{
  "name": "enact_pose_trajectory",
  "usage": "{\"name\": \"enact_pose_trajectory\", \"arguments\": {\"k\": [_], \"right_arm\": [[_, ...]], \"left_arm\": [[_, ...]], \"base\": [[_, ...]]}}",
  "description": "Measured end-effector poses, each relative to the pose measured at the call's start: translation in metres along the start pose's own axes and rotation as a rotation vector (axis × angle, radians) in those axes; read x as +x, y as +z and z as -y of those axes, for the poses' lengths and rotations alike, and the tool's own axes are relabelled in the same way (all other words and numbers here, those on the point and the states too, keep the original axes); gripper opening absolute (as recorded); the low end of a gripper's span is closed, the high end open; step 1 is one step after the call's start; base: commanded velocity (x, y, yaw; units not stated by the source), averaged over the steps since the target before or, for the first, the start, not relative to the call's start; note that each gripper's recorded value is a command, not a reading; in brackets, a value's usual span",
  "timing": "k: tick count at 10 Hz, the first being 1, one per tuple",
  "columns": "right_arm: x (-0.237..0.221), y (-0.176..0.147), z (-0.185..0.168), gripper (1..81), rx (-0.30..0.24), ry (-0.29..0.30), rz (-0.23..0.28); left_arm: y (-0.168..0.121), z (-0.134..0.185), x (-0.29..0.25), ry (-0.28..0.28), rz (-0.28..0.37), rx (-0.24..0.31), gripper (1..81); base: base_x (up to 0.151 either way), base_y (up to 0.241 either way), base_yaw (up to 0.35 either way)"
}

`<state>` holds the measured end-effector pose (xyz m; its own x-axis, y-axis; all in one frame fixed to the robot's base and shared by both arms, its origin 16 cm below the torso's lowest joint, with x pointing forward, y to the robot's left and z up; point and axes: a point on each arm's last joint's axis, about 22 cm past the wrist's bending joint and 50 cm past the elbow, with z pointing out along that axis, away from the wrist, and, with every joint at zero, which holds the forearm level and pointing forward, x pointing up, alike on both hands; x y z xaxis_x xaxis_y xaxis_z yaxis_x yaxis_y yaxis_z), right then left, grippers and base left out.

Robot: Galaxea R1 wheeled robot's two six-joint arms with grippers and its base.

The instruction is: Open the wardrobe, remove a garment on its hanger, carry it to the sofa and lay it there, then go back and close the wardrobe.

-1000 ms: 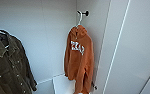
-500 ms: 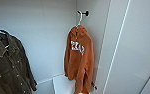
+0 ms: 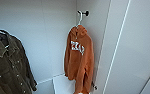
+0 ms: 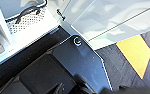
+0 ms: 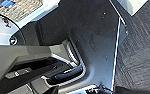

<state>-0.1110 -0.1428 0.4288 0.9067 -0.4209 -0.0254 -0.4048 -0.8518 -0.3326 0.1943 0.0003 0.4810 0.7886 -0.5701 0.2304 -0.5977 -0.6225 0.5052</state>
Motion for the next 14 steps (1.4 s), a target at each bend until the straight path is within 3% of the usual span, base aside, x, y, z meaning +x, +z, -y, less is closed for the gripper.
{"name": "enact_pose_trajectory", "arguments": {"k": [3,7,11,14], "right_arm": [[0.0,0.0,-0.001,81.1,-0.002,0.001,0.001],[0.003,0.0,-0.001,81.1,-0.004,-0.001,-0.003],[0.006,0.0,-0.001,81.1,-0.004,-0.002,-0.005],[0.006,0.0,-0.003,81.1,-0.008,-0.002,-0.004]], "left_arm": [[-0.013,0.006,0.053,0.043,-0.019,-0.003,81.1],[-0.036,-0.034,0.069,0.085,-0.034,-0.123,81.1],[-0.092,-0.039,0.124,0.122,-0.1,-0.182,81.1],[-0.139,-0.055,0.197,0.146,-0.186,-0.22,81.1]], "base": [[0.0,0.0,0.0],[0.0,0.0,0.0],[0.0,0.0,0.0],[0.0,0.0,0.0]]}}
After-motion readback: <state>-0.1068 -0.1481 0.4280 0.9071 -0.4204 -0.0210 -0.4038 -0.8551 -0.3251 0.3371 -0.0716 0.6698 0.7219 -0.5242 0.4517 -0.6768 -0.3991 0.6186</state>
